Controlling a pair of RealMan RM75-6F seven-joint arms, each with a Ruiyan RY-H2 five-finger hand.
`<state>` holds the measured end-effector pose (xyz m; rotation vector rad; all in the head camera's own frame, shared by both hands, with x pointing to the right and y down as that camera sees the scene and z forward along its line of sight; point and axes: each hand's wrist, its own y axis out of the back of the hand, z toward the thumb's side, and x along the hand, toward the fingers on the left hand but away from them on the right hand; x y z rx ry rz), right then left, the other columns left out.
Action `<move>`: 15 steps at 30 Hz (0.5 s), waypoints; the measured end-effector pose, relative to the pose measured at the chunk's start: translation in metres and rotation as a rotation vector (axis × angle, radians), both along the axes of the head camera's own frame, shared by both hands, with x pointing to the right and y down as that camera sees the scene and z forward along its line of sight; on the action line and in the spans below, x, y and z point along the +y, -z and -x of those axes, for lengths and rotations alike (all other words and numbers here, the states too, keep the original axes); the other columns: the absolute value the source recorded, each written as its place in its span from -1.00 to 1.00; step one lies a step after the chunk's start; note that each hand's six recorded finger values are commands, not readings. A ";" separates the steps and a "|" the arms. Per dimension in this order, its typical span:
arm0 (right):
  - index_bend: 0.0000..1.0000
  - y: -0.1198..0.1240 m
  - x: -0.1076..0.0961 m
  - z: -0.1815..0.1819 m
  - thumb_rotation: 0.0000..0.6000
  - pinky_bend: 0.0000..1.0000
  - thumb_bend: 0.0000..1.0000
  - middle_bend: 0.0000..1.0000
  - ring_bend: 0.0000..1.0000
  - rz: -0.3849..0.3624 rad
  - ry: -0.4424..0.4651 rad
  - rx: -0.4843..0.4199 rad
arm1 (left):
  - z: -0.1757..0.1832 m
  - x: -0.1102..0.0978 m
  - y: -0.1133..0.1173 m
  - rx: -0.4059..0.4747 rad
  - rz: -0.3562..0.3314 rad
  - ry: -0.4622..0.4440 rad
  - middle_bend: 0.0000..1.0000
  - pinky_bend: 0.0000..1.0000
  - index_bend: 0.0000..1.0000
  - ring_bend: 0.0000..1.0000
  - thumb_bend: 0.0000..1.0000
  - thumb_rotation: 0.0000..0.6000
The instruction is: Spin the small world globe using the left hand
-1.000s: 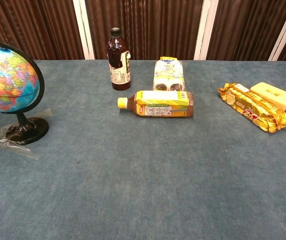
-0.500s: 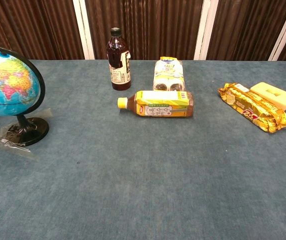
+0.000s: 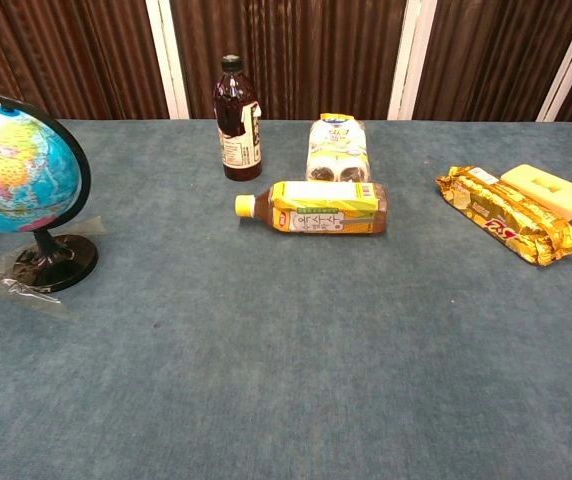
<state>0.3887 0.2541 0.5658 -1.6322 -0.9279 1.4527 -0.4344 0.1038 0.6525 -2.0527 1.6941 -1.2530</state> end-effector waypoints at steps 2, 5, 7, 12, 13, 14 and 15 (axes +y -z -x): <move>-1.00 0.000 0.000 0.000 1.00 -1.00 -0.89 -1.00 -1.00 0.000 0.000 0.001 | 0.000 -0.005 -0.003 0.007 0.008 0.000 -1.00 -1.00 -1.00 -1.00 -0.33 1.00; -1.00 0.000 0.000 0.000 1.00 -1.00 -0.89 -1.00 -1.00 -0.002 0.000 0.004 | -0.002 -0.016 -0.007 0.009 0.011 -0.005 -1.00 -1.00 -1.00 -1.00 -0.34 1.00; -1.00 0.000 0.001 0.000 1.00 -1.00 -0.89 -1.00 -1.00 -0.002 0.001 0.005 | -0.004 -0.025 -0.007 0.014 0.000 -0.005 -1.00 -1.00 -1.00 -1.00 -0.33 1.00; -1.00 0.000 0.002 0.004 1.00 -1.00 -0.88 -1.00 -1.00 0.006 0.016 -0.020 | -0.010 -0.030 -0.005 0.076 -0.017 -0.006 -1.00 -1.00 -1.00 -1.00 -0.32 1.00; -1.00 0.000 0.003 0.004 1.00 -1.00 -0.88 -1.00 -1.00 0.010 0.022 -0.023 | -0.012 -0.030 -0.003 0.099 -0.023 -0.008 -1.00 -1.00 -1.00 -1.00 -0.32 1.00; -1.00 -0.001 0.003 0.005 1.00 -1.00 -0.88 -1.00 -1.00 0.014 0.026 -0.024 | -0.013 -0.031 0.000 0.116 -0.030 -0.010 -1.00 -1.00 -1.00 -1.00 -0.32 1.00; -1.00 -0.001 0.004 0.005 1.00 -1.00 -0.89 -1.00 -1.00 0.019 0.029 -0.025 | -0.014 -0.030 0.004 0.135 -0.043 -0.012 -1.00 -1.00 -1.00 -1.00 -0.32 1.00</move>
